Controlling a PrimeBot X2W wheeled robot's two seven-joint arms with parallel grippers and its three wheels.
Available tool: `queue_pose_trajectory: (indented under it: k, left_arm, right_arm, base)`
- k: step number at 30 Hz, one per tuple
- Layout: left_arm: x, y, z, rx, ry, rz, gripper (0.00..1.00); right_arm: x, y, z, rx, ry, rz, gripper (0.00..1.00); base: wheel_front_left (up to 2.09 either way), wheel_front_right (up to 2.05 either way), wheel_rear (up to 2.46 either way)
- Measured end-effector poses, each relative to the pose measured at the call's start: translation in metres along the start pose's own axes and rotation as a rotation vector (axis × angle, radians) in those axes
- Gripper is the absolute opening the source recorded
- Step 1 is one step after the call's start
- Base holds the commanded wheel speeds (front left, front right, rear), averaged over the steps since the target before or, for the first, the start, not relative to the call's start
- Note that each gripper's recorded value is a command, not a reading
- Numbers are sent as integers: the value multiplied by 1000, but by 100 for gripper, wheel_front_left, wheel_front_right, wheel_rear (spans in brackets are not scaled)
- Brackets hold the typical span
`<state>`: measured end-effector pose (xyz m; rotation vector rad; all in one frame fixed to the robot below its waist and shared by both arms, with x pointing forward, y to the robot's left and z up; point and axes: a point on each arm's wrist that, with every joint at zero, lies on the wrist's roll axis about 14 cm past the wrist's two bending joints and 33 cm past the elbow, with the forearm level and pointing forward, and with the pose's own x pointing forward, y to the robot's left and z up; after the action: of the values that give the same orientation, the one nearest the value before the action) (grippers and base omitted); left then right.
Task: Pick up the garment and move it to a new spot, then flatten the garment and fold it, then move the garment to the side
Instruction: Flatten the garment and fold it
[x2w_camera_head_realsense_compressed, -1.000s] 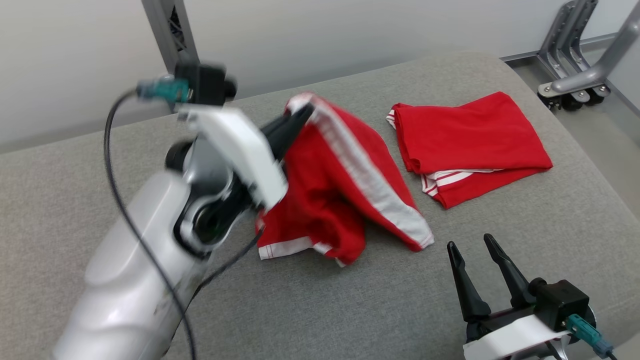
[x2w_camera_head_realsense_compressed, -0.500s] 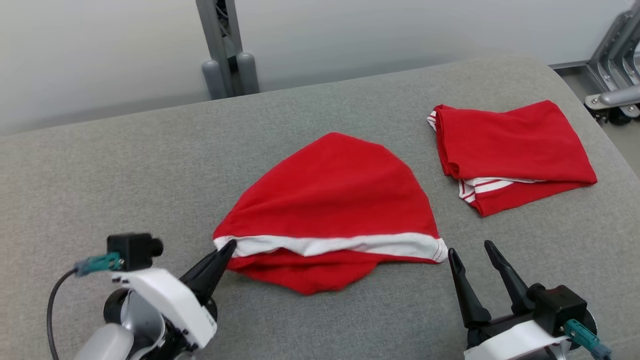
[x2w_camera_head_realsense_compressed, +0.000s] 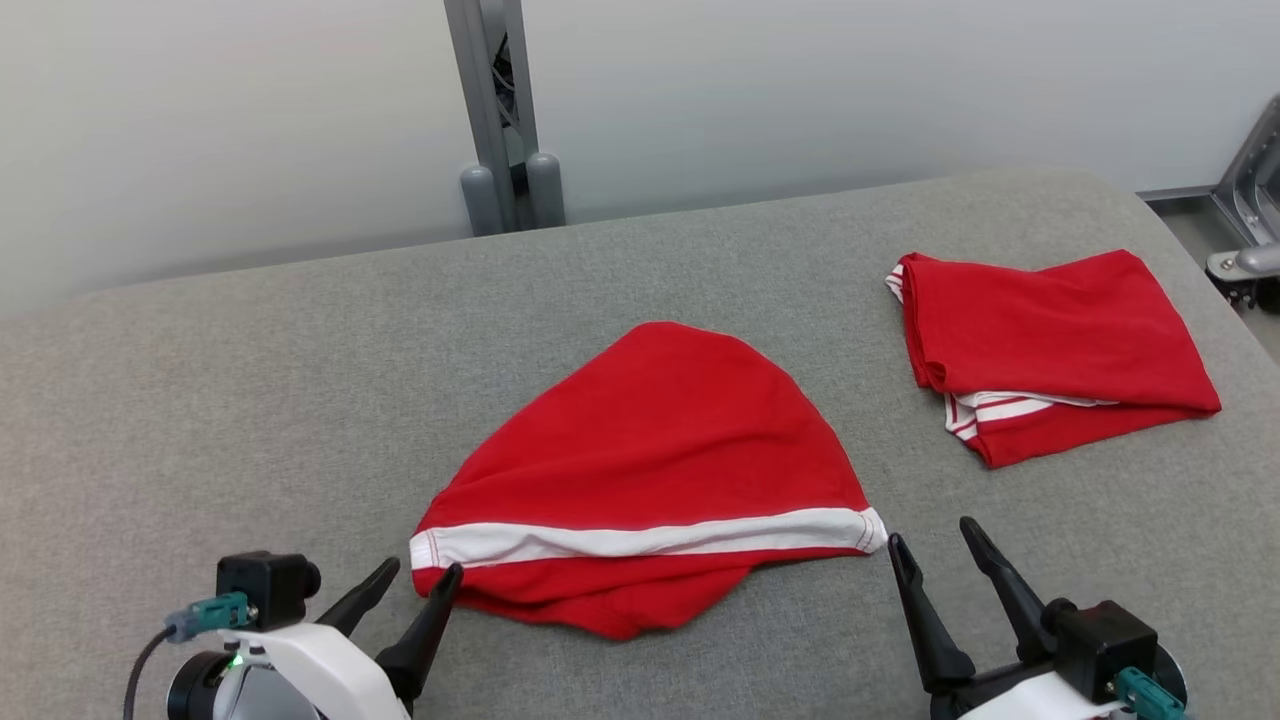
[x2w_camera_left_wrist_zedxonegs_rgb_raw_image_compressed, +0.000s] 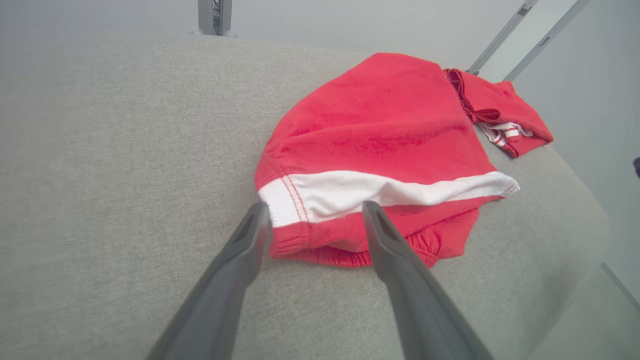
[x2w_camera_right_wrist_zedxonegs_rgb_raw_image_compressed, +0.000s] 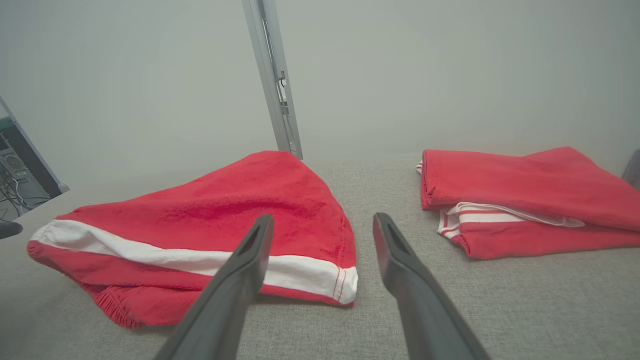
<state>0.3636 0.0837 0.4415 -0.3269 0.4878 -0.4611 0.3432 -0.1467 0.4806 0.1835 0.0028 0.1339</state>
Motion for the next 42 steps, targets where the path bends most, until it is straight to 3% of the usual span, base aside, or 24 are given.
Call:
queue_pose_trajectory:
  k: [6, 16, 22, 26, 30, 37, 42]
  left_arm:
    - [-20, 15, 0, 70, -23, 84, 100]
    - [-51, 20, 38, -6, -376, 213, 100]
    - [-64, 22, 36, 40, -457, 310, 100]
    - [-81, 21, 62, 92, -589, 379, 100]
    - [-97, 22, 64, 134, -640, 447, 100]
    - [-107, 23, 74, 168, -694, 465, 100]
    - [-92, 18, 49, 251, -594, 431, 100]
  right_arm:
    - [-3, 11, -1, 6, 1, 33, 100]
    - [1, 24, 11, 2, -38, 74, 100]
    - [-3, 22, 17, 8, -59, 68, 100]
    - [-6, 26, 20, 17, -70, 76, 100]
    - [-11, 29, 19, 21, -68, 82, 100]
    - [-11, 30, 14, 24, -54, 85, 100]
    - [-10, 31, 8, 24, -34, 91, 100]
  base:
    - [0, 0, 0]
    - [0, 0, 0]
    - [0, 0, 0]
    - [0, 0, 0]
    - [0, 0, 0]
    - [0, 0, 0]
    - [0, 0, 0]
